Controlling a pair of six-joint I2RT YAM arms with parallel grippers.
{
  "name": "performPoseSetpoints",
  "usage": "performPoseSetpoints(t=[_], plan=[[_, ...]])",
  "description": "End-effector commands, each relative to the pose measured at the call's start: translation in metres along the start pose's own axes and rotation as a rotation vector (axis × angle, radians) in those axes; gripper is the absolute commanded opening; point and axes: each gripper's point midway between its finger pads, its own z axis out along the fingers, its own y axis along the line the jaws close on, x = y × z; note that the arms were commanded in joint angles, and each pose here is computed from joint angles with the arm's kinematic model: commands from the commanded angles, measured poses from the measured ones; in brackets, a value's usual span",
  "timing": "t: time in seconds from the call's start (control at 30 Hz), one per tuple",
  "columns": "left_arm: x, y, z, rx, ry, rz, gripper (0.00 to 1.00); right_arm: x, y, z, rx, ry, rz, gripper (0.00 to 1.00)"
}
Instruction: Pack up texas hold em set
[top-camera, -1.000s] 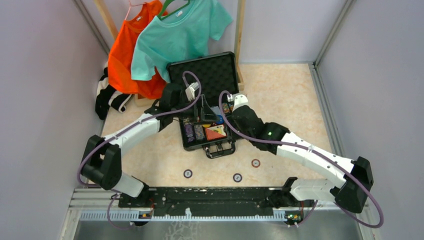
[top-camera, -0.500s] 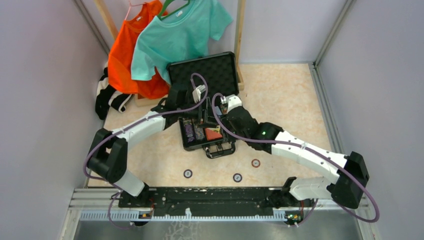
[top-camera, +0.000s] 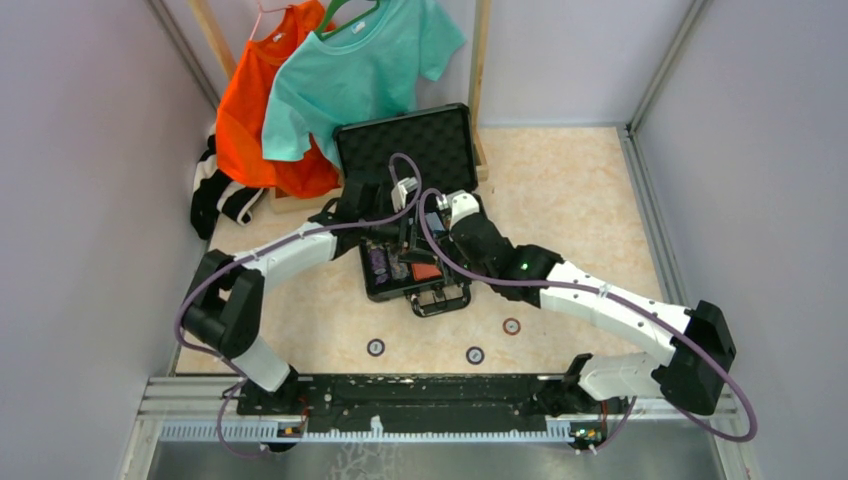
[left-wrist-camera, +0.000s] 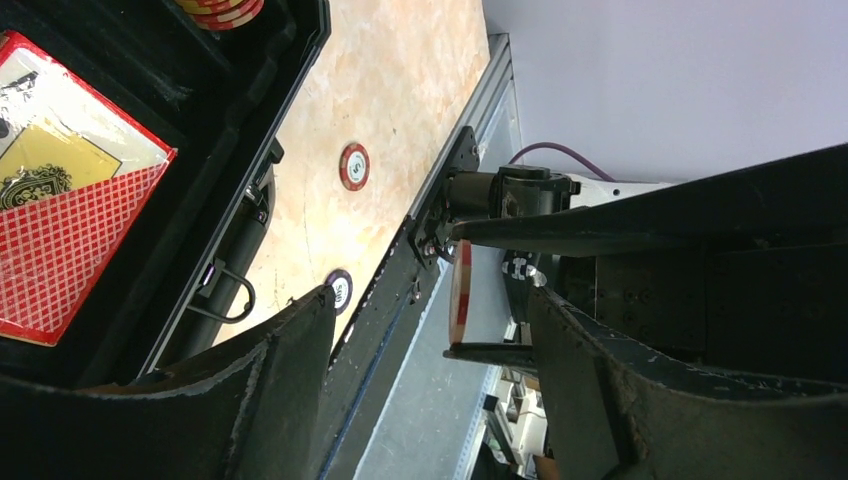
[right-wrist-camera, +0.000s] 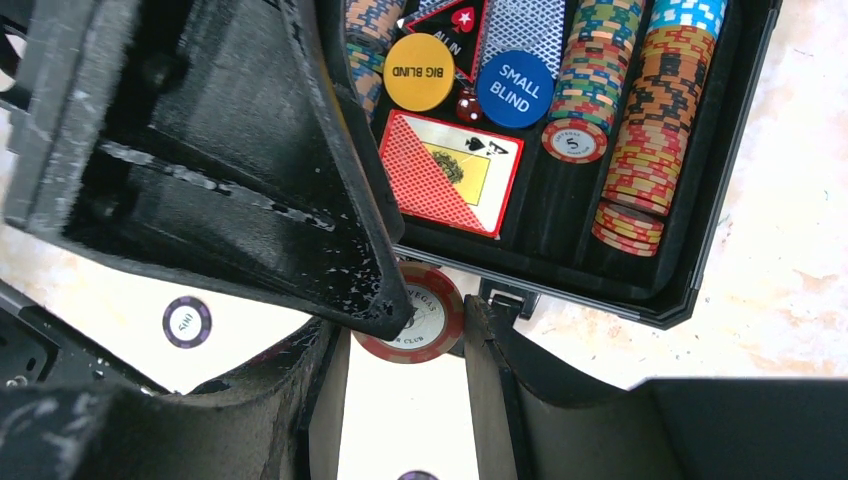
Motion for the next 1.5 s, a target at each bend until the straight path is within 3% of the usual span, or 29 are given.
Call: performPoseSetpoints(t=[0.0, 0.3, 0.77, 1.23, 1.47], plan=[[0.006, -0.002, 0.006, 0.027, 0.032, 0.008, 0.75, -0.036, 0.017, -0.006, -0.049, -0.098, 0.006, 0.29], [0.011, -0.005, 0.013, 0.036, 0.056, 0.004, 0.68, -0.038, 0.023, -0.001, -0.066, -0.097, 0.002, 0.29], [0.024, -0.003, 0.018, 0.063, 0.092, -0.003, 0.45, -0.032, 0.027, 0.01, -0.066, -0.076, -0.008, 0.29], [0.047, 0.01, 0.014, 0.058, 0.129, -0.014, 0.36, -0.039, 0.022, 0.01, -0.035, -0.084, -0.019, 0.29], [0.047, 0.006, 0.013, 0.069, 0.132, -0.002, 0.22, -0.036, 0.02, 0.013, -0.021, -0.078, -0.025, 0.29]])
